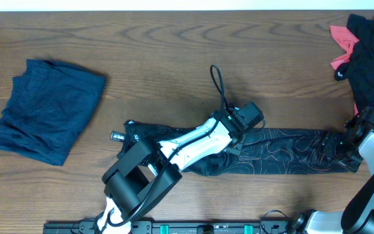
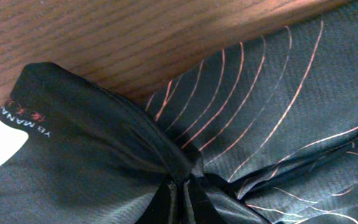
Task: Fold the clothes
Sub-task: 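Fold the left end rightward over the strip toward the right gripper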
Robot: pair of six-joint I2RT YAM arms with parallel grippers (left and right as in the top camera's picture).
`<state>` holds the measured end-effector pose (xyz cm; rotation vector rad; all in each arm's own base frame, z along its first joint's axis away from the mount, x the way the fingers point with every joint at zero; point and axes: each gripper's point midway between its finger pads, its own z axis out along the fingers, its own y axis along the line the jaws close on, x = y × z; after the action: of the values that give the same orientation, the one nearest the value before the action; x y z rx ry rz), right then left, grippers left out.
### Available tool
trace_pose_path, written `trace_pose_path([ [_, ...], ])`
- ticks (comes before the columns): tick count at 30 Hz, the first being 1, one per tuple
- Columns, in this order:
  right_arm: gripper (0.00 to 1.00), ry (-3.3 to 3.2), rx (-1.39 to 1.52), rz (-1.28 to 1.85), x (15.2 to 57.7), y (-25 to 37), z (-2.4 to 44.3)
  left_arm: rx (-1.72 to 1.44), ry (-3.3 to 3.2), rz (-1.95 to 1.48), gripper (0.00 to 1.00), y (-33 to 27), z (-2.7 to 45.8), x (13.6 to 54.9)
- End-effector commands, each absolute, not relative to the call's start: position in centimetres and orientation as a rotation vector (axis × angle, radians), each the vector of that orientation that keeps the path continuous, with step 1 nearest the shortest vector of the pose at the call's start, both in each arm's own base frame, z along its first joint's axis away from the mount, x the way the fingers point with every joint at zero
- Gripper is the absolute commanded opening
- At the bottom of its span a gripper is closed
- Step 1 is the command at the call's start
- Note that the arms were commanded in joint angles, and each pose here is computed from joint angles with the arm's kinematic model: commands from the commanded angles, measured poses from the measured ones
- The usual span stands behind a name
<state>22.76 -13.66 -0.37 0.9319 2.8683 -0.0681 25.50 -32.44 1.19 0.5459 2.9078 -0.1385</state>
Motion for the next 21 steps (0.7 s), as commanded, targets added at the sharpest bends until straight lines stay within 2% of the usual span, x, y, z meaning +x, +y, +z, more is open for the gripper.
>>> trace_pose_path([
  [1,0.73,2.914,0.964,-0.04,21.6,-13.2,-1.5,0.554,2.935,-0.206,0.06,-33.1,1.4,24.8],
  [8,0.74,2.911,0.963,-0.042,21.7,-13.2,-1.5,0.876,2.797,-0.442,0.06,-37.2,4.5,22.8],
  [14,0.73,2.913,0.964,-0.041,21.6,-13.2,-1.5,0.922,2.782,-0.448,0.07,-37.9,4.4,21.8],
  [15,0.73,2.913,0.964,-0.04,21.6,-13.2,-1.5,0.921,2.78,-0.448,0.12,-37.9,4.4,21.9],
  [17,0.73,2.914,0.963,-0.04,21.6,-13.2,-1.5,0.926,2.773,-0.442,0.34,-37.8,4.4,22.2],
  [21,0.73,2.915,0.964,-0.04,21.6,-13.2,-1.5,0.906,2.777,-0.418,0.36,-36.8,4.5,23.2],
])
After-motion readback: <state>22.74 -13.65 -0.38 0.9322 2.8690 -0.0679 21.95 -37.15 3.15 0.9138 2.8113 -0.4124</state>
